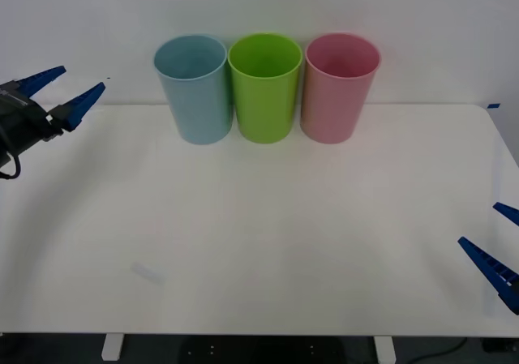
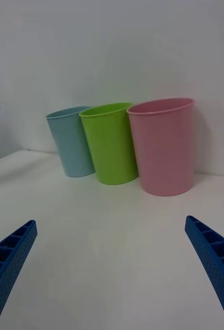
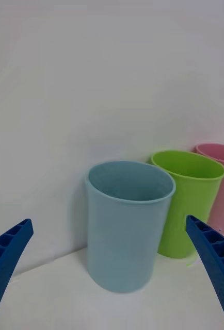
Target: Grasp the object on the table and drop it into the matching bin: aluminum can to the light blue bin, PET bottle to the pink bin.
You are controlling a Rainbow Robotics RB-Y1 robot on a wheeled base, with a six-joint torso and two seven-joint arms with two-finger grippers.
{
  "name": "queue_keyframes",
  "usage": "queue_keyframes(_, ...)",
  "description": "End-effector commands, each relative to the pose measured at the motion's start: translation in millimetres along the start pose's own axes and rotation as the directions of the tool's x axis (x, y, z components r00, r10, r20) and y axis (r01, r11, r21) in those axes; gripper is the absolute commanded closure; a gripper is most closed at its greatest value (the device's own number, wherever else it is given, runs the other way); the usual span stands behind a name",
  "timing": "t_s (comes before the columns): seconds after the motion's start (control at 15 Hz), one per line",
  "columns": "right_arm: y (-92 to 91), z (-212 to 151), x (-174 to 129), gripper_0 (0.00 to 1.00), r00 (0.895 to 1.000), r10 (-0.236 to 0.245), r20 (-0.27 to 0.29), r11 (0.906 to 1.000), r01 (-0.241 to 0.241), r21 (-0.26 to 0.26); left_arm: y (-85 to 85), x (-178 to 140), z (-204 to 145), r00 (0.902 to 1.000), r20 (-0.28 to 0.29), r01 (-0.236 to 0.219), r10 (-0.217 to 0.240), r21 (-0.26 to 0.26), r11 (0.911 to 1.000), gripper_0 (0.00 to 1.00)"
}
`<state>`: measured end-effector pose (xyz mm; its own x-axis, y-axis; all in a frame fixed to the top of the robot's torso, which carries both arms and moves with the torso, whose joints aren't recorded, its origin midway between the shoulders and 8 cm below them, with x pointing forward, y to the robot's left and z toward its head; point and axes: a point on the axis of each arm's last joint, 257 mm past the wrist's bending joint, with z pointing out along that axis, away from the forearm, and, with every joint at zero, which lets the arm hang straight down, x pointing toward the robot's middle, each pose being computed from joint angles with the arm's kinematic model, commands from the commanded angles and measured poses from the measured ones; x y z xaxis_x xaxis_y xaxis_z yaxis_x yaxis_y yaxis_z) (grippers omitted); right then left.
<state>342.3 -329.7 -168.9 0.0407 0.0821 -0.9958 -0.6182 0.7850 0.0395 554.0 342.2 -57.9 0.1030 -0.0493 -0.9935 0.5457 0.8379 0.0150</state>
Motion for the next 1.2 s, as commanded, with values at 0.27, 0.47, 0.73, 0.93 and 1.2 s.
queue_keyframes(0.27, 0.0, 0, 0, 0.0, 1.0, 0.0, 0.0, 1.0, 0.0, 0.0, 0.2, 15, -76, 0.9933, -0.093, -0.066, 0.068, 0.025, 0.9975, 0.0)
queue_keyframes(0.47, 0.0, 0, 0, 0.0, 1.0, 0.0, 0.0, 1.0, 0.0, 0.0, -7.0, 24, -115, 0.9851, -0.148, -0.082, 0.087, 0.043, 0.9957, 0.0)
queue_keyframes(0.73, 0.0, 0, 0, 0.0, 1.0, 0.0, 0.0, 1.0, 0.0, 0.0, -22.6, 43, -159, 0.974, -0.215, -0.065, 0.072, 0.035, 0.9972, 0.0)
queue_keyframes(0.93, 0.0, 0, 0, 0.0, 1.0, 0.0, 0.0, 1.0, 0.0, 0.0, -34.3, 55, -177, 0.9692, -0.243, -0.033, 0.042, 0.039, 0.9987, 0.0)
queue_keyframes(1.2, 0.0, 0, 0, 0.0, 1.0, 0.0, 0.0, 1.0, 0.0, 0.0, -46.7, 70, -180, 0.9649, -0.263, 0.011, 0.004, 0.058, 0.9983, 0.0)
